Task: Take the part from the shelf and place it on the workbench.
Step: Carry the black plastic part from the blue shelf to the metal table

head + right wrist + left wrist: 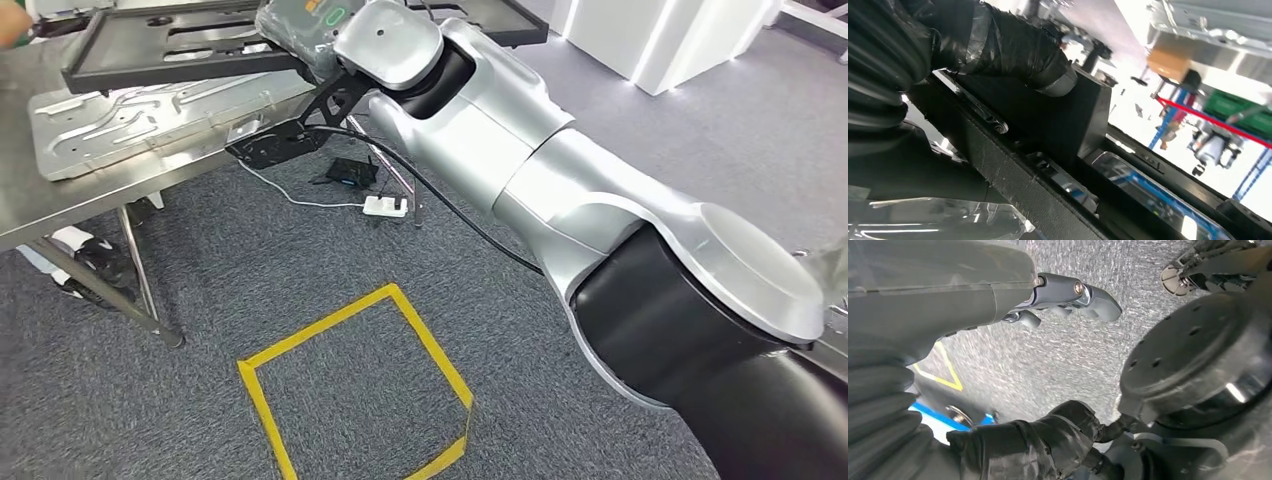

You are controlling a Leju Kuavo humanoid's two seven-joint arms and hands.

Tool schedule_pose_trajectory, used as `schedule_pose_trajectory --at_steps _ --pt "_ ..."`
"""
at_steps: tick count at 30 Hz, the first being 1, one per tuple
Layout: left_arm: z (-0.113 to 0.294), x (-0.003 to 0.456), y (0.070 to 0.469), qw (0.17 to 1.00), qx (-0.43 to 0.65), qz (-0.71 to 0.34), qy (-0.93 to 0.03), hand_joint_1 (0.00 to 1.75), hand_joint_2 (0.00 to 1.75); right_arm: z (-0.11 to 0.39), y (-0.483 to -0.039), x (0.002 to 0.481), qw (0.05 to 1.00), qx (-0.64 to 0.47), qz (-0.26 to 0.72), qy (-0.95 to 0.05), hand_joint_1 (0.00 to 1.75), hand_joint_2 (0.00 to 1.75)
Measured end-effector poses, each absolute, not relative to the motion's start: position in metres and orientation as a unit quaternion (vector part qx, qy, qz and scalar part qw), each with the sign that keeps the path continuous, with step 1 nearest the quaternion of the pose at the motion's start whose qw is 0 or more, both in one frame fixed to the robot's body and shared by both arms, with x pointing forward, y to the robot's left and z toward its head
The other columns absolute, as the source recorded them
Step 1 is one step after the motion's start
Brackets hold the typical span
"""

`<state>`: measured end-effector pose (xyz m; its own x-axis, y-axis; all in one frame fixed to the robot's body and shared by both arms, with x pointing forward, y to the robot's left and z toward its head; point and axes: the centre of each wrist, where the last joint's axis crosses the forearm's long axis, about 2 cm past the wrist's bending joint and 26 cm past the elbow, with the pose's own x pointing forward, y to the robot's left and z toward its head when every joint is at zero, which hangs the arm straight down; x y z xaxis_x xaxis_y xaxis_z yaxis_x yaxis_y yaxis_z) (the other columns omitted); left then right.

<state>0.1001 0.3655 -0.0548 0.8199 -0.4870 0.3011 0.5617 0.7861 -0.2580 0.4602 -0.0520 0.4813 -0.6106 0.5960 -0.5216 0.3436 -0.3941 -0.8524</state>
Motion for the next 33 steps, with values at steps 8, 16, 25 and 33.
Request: schedule_pose_trajectory --at_steps 8,16,25,33 --pt "-0.0547 0.0979 0.3689 0.939 -0.171 -0.277 -0.108 0.00 1.75 0.4846 -0.0515 0.4596 0.086 -0.435 0.713 -0.543 1.75 1.75" --pt "-0.0545 0.0991 0.3697 0.939 -0.171 -0.276 -0.111 0.00 1.75 0.4816 -0.0538 0.4612 0.088 -0.436 0.715 -0.540 1.75 1.75" --pt "-0.0545 0.1004 0.3688 0.939 -0.170 -0.278 -0.114 0.00 1.75 0.4843 -0.0548 0.4613 0.085 -0.438 0.711 -0.543 1.75 1.75" --pt "-0.0550 0.1013 0.3638 0.937 -0.173 -0.282 -0.115 0.00 1.75 0.4822 -0.0556 0.4621 0.087 -0.429 0.714 -0.547 1.75 1.75"
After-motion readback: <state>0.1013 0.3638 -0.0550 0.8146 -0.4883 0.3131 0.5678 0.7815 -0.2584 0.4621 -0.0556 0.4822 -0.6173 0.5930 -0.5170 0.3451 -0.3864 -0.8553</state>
